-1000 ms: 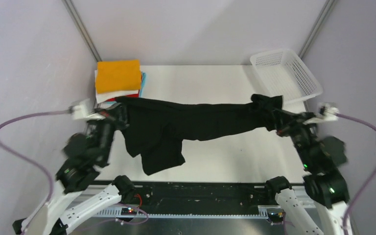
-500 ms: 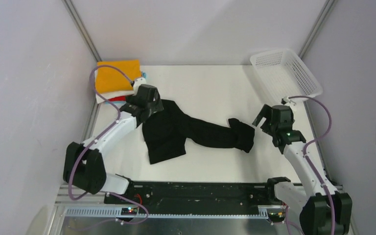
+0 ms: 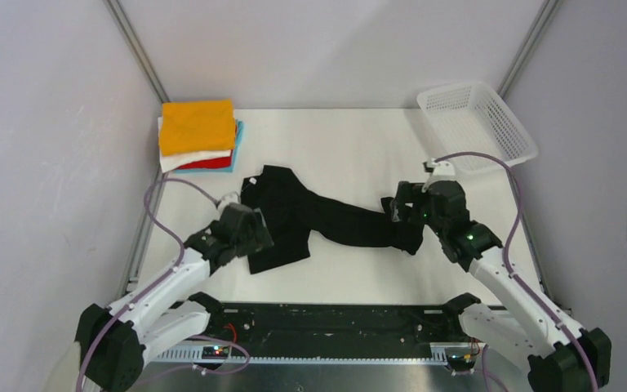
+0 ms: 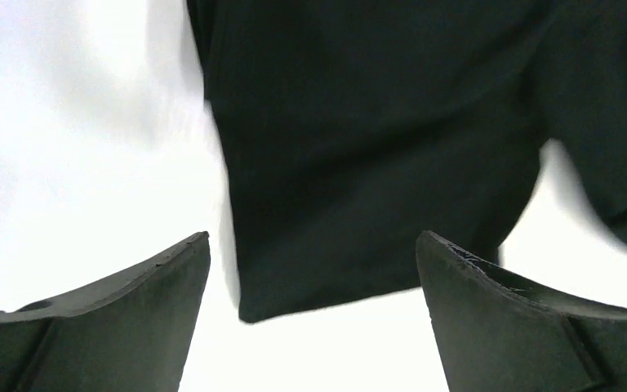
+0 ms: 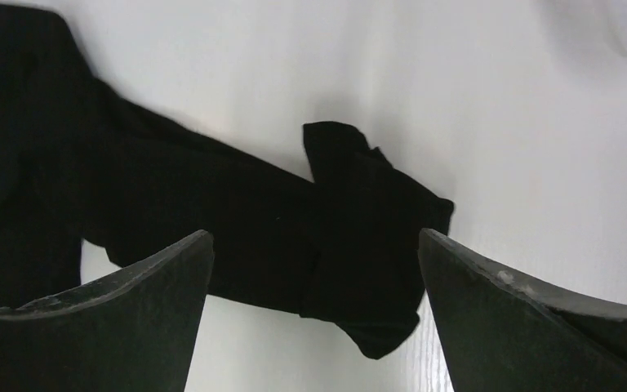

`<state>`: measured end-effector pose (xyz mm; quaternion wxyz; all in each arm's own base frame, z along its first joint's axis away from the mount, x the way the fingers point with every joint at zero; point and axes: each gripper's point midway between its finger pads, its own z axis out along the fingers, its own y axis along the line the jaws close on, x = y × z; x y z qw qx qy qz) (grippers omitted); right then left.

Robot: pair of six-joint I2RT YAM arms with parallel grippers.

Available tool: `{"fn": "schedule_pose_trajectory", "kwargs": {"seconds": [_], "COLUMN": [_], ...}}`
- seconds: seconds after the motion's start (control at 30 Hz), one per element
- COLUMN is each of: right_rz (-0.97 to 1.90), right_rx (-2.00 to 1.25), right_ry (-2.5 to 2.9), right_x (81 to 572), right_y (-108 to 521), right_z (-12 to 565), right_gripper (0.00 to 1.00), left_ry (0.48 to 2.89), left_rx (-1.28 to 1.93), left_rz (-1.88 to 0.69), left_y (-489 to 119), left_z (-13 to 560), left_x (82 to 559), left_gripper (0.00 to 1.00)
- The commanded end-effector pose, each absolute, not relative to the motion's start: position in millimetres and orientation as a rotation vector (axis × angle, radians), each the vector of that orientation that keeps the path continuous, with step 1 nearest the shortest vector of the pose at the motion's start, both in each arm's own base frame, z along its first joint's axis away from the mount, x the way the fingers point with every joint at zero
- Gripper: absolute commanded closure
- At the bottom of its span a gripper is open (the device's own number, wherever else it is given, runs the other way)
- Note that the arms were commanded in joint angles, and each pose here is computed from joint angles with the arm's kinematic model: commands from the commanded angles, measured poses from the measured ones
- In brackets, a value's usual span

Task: Fold and stack the t-shirts
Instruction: Flatten out the tshirt

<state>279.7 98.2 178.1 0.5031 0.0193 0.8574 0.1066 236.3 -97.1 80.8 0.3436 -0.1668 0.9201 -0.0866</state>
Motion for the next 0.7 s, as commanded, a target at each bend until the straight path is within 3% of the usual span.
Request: {"fn": "schedule_pose_trajectory", "kwargs": {"seconds": [0.0, 0.27, 0.33, 0.4, 0.43, 0.47, 0.5, 0.57, 0.67], "right_rz": [0.262, 0.252, 0.269, 0.27, 0.272, 0.267, 0.274, 0.246, 0.159], "right_rx": [-0.125, -0.143, -0.183, -0.205, -0.211, -0.224, -0.245, -0.271, -0.262], "right_ry": [2.039, 2.103, 2.117, 2.132, 2.126, 2.15, 2.142, 2.185, 2.278], "right_x": [289, 296, 298, 302, 306, 309, 313, 323, 343], "right_y": [123, 132, 138, 142, 144, 147, 151, 156, 156], "right_z": [179, 158, 151, 146, 149, 142, 146, 139, 122], "right_gripper": [0.01, 0.01, 0.01, 0.0, 0.01, 0.01, 0.01, 0.01, 0.07], "left_ry": [2.554, 2.608, 2.617, 2.638, 2.667, 2.659, 2.663, 2.651, 2.6], "left_rx": [-0.481, -0.518, -0.521, -0.512, -0.504, -0.498, -0.495, -0.487, -0.49], "left_rz": [-0.326, -0.284, -0.318, -0.385, -0.412, -0.433, -0.43, -0.406, -0.385], "left_y": [-111, -111, -119, -132, -138, -142, -143, -140, -133], "left_z": [42, 12, 6, 3, -1, 1, 0, -1, 3], "left_x": [178, 168, 173, 176, 173, 177, 178, 180, 184], "left_gripper": [0.0, 0.05, 0.15, 0.38, 0.58, 0.7, 0.92, 0.99, 1.0]}}
